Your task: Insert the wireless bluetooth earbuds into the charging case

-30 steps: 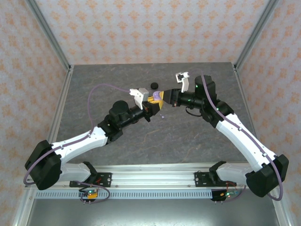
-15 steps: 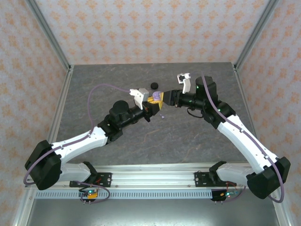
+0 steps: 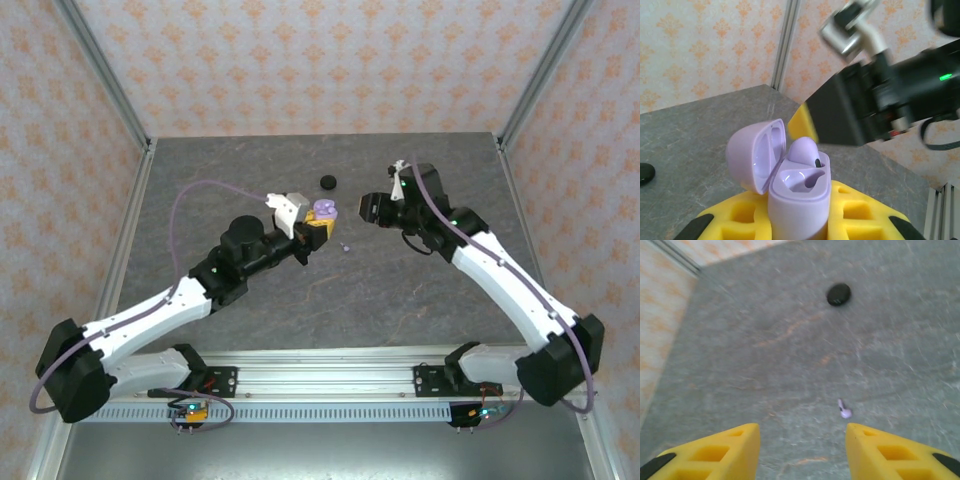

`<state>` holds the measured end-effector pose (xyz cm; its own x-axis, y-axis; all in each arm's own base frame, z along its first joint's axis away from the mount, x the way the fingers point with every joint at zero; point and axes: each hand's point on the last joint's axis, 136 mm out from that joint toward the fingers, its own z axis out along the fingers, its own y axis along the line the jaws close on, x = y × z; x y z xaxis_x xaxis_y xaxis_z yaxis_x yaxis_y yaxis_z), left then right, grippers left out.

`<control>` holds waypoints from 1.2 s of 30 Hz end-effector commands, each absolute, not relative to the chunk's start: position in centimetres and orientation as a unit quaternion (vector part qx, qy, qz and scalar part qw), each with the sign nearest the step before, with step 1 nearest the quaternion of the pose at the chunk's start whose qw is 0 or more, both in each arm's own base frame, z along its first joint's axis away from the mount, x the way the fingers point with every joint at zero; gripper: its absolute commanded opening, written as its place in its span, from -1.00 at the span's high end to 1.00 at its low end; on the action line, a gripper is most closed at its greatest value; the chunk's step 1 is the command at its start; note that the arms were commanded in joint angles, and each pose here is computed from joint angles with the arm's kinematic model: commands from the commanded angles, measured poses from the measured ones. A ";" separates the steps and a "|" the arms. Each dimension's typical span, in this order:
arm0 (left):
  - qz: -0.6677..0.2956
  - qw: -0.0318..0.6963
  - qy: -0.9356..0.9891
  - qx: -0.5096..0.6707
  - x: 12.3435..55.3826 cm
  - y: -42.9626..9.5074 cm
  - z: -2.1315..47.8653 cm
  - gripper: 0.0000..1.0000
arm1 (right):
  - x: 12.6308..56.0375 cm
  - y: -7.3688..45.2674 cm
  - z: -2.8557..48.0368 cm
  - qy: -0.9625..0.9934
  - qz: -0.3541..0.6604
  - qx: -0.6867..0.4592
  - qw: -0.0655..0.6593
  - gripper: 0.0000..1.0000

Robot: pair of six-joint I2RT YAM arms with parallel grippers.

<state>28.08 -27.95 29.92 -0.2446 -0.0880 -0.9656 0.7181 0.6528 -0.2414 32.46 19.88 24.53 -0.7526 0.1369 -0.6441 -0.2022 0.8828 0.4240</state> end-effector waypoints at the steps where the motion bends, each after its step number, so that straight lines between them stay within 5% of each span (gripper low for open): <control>1: -0.325 0.573 0.713 0.240 27.2 -27.0 29.5 0.76 | 32.9 19.1 21.3 0.930 0.192 -0.006 0.314 0.03; 7: -0.314 0.572 0.716 0.249 26.1 -25.9 29.7 0.77 | 34.3 21.0 16.2 0.951 0.187 -0.022 0.246 0.07; 22: -0.298 0.568 0.728 0.242 25.7 -24.8 29.2 0.77 | 39.1 22.5 6.1 0.986 0.098 -0.014 0.136 0.71; 36: -0.296 0.567 0.731 0.238 25.7 -24.6 28.9 0.77 | 38.8 23.7 3.1 0.992 0.095 -0.036 0.078 0.84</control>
